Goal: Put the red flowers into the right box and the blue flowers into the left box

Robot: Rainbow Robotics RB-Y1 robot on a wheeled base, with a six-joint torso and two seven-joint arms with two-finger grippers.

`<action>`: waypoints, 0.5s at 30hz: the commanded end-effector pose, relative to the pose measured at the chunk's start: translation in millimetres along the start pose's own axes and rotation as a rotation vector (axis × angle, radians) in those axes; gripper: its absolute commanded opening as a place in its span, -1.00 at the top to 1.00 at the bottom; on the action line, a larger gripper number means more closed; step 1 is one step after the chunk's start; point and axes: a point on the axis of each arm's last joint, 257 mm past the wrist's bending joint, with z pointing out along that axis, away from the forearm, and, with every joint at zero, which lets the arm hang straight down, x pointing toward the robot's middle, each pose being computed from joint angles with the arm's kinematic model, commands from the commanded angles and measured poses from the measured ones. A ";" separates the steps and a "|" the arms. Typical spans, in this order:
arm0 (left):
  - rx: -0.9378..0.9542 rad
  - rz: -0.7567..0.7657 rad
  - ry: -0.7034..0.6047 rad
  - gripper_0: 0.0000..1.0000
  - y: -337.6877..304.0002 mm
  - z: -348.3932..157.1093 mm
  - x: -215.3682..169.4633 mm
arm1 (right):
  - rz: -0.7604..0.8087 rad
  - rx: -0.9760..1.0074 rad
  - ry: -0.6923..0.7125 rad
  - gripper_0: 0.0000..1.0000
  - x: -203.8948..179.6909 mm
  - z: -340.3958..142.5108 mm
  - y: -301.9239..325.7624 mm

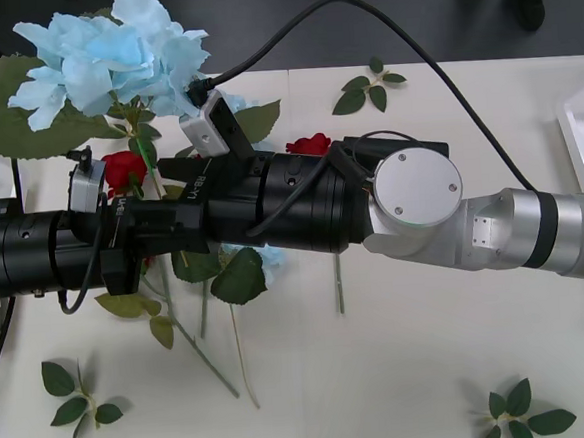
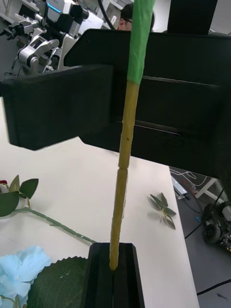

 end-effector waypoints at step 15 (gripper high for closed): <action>-0.124 -0.019 -0.096 1.00 5.7 -55.5 -11.3 | -0.006 0.041 -0.033 -1.00 -15.2 -6.1 -11.2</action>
